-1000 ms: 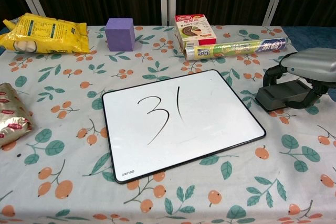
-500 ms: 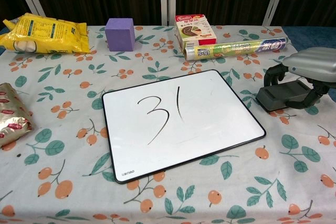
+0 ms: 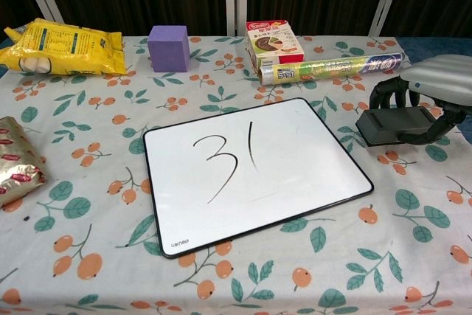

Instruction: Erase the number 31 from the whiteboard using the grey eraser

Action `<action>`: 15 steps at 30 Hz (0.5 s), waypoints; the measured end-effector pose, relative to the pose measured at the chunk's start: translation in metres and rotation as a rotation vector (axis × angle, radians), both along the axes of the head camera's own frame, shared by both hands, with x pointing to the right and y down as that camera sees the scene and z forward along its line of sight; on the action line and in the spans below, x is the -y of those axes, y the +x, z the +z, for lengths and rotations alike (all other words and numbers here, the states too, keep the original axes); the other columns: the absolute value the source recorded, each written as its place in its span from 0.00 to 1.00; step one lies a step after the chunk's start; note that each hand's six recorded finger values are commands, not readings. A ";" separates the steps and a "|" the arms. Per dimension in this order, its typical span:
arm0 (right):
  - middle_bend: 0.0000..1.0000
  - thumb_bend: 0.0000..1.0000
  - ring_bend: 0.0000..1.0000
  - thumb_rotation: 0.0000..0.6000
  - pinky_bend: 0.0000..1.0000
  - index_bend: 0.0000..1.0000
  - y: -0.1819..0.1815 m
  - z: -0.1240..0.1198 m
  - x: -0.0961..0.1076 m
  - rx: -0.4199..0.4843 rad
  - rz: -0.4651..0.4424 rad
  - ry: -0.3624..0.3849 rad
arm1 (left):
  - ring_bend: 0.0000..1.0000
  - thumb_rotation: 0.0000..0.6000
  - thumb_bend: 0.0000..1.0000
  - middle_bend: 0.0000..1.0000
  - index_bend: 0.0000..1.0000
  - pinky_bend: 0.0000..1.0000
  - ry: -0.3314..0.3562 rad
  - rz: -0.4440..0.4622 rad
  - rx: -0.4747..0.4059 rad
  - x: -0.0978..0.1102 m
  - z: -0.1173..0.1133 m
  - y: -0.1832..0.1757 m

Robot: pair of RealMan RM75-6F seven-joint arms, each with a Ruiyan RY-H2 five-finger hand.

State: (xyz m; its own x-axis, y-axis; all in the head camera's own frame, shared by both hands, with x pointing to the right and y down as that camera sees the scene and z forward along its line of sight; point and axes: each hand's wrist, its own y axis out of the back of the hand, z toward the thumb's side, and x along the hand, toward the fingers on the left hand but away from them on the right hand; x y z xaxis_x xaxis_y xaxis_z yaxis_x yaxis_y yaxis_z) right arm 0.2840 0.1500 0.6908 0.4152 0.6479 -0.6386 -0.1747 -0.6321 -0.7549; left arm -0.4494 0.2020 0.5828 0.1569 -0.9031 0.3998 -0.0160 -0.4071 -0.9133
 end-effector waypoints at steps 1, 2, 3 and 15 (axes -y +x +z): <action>0.51 0.26 0.47 1.00 0.53 0.59 0.000 -0.002 0.001 0.005 0.000 0.006 | 0.09 1.00 0.05 0.09 0.10 0.17 0.001 0.000 0.000 0.000 0.000 0.000; 0.52 0.26 0.48 1.00 0.53 0.59 0.000 -0.004 0.002 0.010 -0.001 0.011 | 0.09 1.00 0.05 0.09 0.10 0.17 0.001 0.000 -0.001 0.000 0.000 0.000; 0.52 0.26 0.48 1.00 0.53 0.59 -0.001 -0.006 0.002 0.017 -0.003 0.017 | 0.09 1.00 0.05 0.09 0.10 0.17 0.002 -0.001 -0.001 0.000 0.000 0.000; 0.55 0.26 0.50 1.00 0.56 0.62 -0.067 -0.043 -0.007 0.147 -0.165 0.094 | 0.09 1.00 0.05 0.09 0.10 0.17 0.013 -0.012 -0.007 0.000 -0.003 -0.004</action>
State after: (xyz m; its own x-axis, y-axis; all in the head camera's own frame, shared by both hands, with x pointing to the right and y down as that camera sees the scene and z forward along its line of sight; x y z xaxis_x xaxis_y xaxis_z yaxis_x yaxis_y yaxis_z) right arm 0.2167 0.1566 0.6473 0.6043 0.6174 -0.5036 -0.1532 -0.5302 -0.8339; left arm -0.4538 0.2017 0.5799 0.1485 -0.9102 0.3867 -0.0275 -0.3946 -0.9184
